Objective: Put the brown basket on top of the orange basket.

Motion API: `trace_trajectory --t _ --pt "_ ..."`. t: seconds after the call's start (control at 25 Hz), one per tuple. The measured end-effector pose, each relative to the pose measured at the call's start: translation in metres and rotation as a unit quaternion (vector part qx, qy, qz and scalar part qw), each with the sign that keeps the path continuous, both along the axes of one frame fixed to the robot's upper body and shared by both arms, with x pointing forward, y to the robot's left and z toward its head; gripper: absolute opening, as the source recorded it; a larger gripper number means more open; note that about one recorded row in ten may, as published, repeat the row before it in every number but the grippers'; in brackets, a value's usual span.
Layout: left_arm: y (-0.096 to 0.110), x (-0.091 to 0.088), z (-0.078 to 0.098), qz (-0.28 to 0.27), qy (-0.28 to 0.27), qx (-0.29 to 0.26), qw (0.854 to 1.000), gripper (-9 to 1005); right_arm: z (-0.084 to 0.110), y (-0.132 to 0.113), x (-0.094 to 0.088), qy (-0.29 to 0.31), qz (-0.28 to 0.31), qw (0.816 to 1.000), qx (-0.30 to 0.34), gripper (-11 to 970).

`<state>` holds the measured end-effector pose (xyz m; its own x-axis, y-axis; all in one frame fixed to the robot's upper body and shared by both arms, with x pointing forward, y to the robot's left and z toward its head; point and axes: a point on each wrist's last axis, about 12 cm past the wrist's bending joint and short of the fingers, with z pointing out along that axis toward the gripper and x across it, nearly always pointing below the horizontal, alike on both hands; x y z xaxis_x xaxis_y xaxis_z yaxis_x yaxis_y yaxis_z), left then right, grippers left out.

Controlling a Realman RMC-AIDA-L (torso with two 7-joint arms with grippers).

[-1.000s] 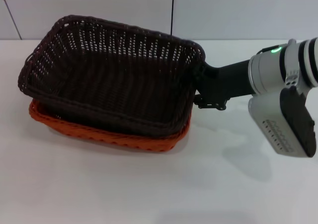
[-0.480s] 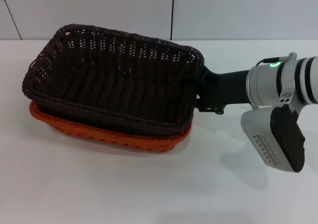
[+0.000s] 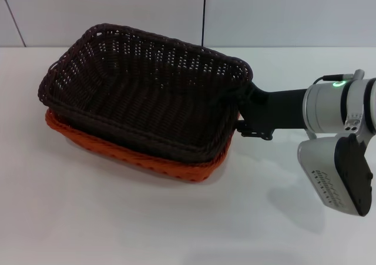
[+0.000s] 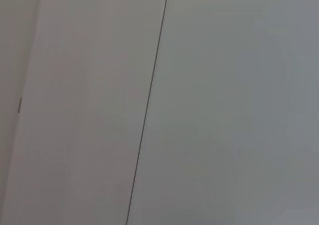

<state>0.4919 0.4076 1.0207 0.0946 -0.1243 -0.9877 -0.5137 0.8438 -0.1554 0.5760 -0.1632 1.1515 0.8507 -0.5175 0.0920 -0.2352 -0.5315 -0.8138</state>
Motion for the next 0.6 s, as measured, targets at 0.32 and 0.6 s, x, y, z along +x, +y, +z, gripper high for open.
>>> trace_trajectory --t 0.32,0.6 --pt "-0.0029 -0.0001 -0.0025 -0.003 0.005 -0.003 1.000 741 0.0073 -0.0048 -0.0007 -0.007 -0.005 1.000 0.006 623" --pt "-0.0044 0.0022 -0.0020 -0.006 0.004 -0.004 1.000 741 0.0071 -0.0094 -0.0084 -0.004 -0.003 1.000 0.006 631"
